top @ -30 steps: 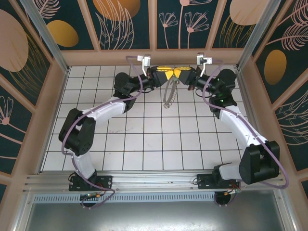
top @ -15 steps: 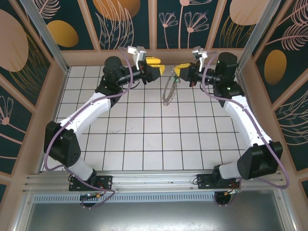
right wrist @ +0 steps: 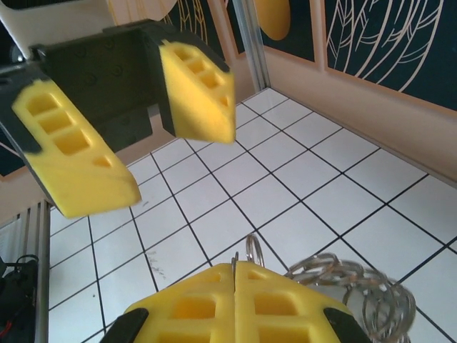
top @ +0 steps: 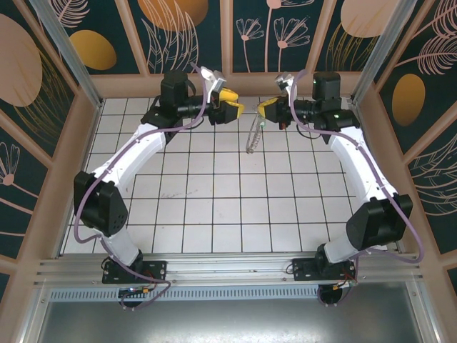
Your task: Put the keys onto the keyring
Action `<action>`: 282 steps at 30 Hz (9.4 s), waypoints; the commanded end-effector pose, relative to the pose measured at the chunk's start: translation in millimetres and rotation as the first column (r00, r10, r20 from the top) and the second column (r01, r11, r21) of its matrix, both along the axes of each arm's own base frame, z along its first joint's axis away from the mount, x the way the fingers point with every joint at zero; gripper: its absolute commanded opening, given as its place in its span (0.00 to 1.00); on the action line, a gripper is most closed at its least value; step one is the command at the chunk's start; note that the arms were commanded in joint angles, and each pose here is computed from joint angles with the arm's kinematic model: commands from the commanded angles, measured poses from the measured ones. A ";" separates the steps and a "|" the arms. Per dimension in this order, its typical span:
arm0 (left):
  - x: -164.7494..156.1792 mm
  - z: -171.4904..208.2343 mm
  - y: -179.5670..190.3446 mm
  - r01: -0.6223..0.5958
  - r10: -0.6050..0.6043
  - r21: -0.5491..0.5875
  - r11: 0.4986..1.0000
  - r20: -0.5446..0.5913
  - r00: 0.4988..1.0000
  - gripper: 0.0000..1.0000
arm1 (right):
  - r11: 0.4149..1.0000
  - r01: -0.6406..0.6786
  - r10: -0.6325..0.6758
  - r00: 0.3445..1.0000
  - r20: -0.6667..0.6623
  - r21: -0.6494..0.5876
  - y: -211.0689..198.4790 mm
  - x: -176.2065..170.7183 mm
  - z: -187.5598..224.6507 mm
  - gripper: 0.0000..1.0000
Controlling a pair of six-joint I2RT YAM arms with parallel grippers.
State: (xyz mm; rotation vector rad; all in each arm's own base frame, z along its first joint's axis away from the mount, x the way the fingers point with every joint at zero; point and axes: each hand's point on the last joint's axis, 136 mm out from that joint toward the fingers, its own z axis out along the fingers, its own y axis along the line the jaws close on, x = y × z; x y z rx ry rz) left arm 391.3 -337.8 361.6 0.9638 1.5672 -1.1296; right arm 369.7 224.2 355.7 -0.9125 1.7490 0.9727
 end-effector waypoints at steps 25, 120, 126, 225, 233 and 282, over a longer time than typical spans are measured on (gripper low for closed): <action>-11.3 -32.1 -22.6 0.280 -0.282 -0.037 0.959 -0.108 0.953 0.49 | 0.982 -0.165 0.169 0.985 -0.041 0.093 10.0 -10.0 -19.3 0.00; -55.5 -21.2 -32.9 0.505 -0.514 -0.101 0.857 -0.108 0.851 0.00 | 0.949 -0.259 0.272 0.961 -0.050 0.177 25.9 -14.4 -2.4 0.00; -55.3 -22.8 -32.6 0.485 -0.491 -0.088 0.870 -0.087 0.867 0.00 | 0.947 -0.256 0.270 0.961 -0.052 0.195 25.6 -11.9 1.5 0.00; -66.7 81.1 -0.9 0.301 -0.291 -0.569 0.765 0.111 0.950 0.00 | 0.799 -0.184 0.134 0.983 0.129 0.573 33.0 -71.7 71.7 0.00; -67.9 84.0 -0.1 0.302 -0.288 -0.569 0.765 0.117 0.950 0.00 | 0.821 -0.167 0.139 0.986 0.092 0.546 38.6 -71.1 53.1 0.00; -50.6 75.4 -3.1 0.185 -0.235 -0.623 0.760 0.001 0.972 0.00 | 0.883 -0.028 0.029 1.000 0.005 0.468 12.7 -76.6 36.1 0.33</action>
